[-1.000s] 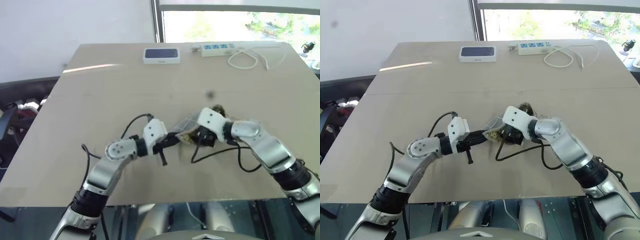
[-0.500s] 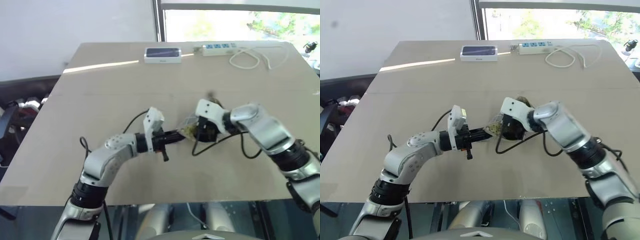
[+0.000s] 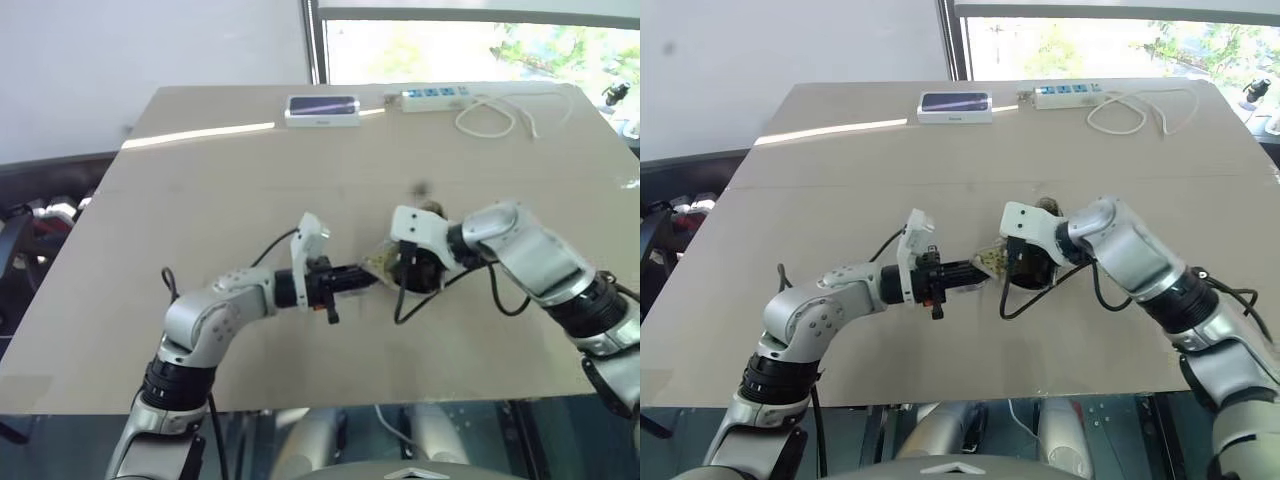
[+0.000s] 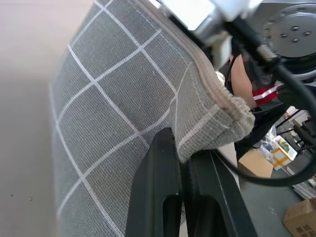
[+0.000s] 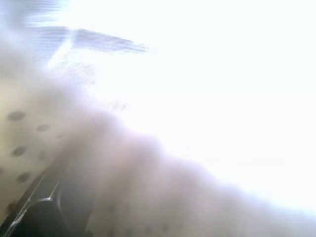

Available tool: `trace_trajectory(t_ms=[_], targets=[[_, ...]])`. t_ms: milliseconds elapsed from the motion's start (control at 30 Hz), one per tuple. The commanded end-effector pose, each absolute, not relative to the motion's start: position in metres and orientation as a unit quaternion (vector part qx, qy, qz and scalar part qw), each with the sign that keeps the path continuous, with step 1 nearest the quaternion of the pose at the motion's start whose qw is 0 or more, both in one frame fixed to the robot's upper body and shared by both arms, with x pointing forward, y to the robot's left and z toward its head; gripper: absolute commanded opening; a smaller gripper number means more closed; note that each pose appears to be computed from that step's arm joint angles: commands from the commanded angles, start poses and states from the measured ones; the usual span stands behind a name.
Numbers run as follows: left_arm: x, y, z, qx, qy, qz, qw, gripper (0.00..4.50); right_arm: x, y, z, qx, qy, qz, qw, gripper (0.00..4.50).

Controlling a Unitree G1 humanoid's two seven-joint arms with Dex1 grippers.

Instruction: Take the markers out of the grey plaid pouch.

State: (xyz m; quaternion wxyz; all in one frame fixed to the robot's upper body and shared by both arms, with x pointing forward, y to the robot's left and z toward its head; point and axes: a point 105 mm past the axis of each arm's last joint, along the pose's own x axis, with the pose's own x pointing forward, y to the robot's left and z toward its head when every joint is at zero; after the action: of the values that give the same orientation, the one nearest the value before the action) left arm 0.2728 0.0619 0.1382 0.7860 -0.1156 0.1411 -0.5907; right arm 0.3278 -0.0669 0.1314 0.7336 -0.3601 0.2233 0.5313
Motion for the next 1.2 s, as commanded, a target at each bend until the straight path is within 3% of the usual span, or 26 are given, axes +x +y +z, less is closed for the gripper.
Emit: trace_trajectory(t_ms=[33,100,167,233,833,1200], targets=[[0.269,0.056,0.154,-0.116,0.113,-0.613,0.773,0.00,0.332,-0.065,0.128,-0.367,0.208,0.531,0.735,3.74],[0.269,0.057,0.154,-0.115,0.113,-0.613,0.774,0.00,0.331,-0.064,0.128,-0.365,0.203,0.533,0.735,2.92],[0.269,0.057,0.154,-0.115,0.114,-0.612,0.774,0.00,0.331,-0.064,0.129,-0.366,0.201,0.533,0.736,1.79],[0.269,0.057,0.153,-0.114,0.115,-0.612,0.774,0.00,0.331,-0.065,0.129,-0.368,0.199,0.534,0.735,1.43],[0.282,0.088,0.118,0.020,0.136,-0.562,0.816,0.00,0.321,-0.089,0.158,-0.393,0.171,0.487,0.761,1.39],[0.301,0.094,0.117,0.125,0.082,-0.526,0.837,0.00,0.313,-0.096,0.158,-0.413,0.177,0.480,0.754,1.39]])
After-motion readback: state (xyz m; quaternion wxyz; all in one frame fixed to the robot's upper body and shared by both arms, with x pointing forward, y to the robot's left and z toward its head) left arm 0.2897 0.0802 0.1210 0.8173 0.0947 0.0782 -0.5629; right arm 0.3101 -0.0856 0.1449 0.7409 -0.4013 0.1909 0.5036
